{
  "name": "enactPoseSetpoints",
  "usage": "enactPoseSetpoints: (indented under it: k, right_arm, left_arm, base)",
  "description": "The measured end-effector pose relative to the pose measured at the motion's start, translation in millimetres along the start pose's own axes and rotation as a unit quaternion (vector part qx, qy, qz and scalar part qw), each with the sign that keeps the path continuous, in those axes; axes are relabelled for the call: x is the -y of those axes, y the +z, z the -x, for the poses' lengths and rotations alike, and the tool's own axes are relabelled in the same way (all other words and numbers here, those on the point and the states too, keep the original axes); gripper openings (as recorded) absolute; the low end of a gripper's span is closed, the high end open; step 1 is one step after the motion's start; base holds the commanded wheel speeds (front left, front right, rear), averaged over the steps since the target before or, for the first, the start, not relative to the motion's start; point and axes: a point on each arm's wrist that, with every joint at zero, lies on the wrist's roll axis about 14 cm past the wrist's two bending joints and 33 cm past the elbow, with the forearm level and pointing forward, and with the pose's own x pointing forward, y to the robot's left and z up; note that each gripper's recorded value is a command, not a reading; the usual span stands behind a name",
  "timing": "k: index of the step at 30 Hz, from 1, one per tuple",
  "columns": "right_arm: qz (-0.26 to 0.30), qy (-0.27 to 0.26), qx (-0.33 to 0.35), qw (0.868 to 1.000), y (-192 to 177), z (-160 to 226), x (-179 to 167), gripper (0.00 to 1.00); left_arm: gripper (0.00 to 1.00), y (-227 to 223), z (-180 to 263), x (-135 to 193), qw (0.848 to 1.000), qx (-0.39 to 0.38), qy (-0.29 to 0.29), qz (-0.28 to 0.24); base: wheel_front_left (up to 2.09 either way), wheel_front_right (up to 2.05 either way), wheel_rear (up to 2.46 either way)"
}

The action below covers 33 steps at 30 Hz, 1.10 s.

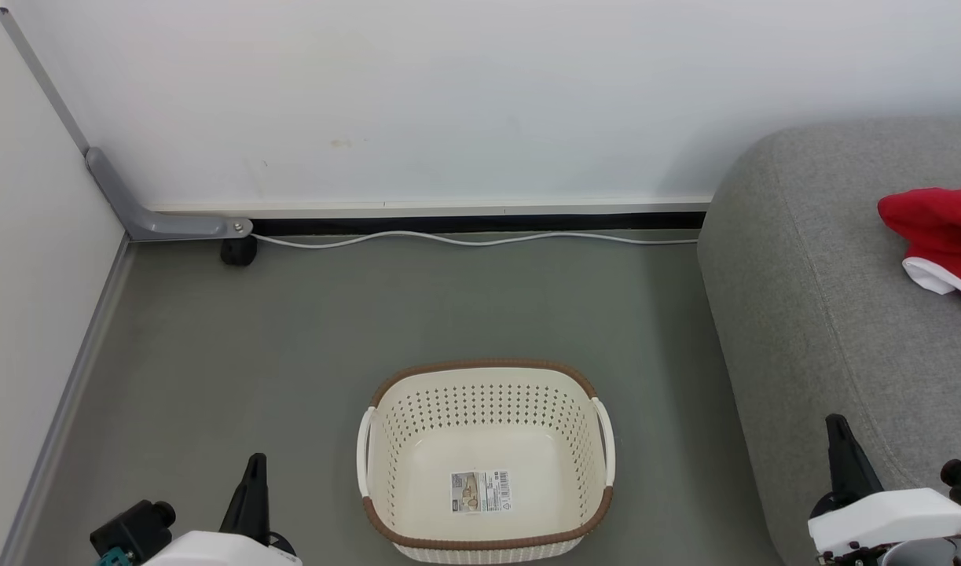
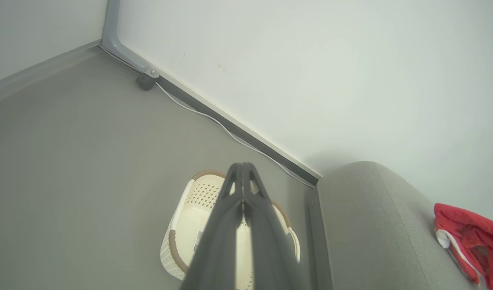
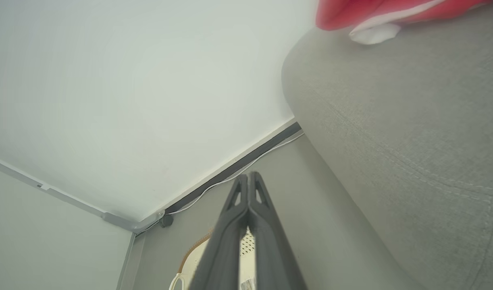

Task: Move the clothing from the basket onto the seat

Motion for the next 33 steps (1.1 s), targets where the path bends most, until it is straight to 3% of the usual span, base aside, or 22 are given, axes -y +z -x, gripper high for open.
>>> enactPoseSetpoints:
  k: [17,33]
  right_arm:
    - [-0.096,-0.005,0.008,0.995,8,0,0,0.00]
    - [-0.187,-0.003,0.012,0.982,15,-1,-1,0.00]
  left_arm:
    - [0.00,9,-3,2,0.995,0.000,-0.004,0.095]
    - [0.00,17,-5,5,0.983,0.002,-0.013,0.183]
  base:
    - [0.00,0.00,0.00]
    - [0.00,0.00,0.00]
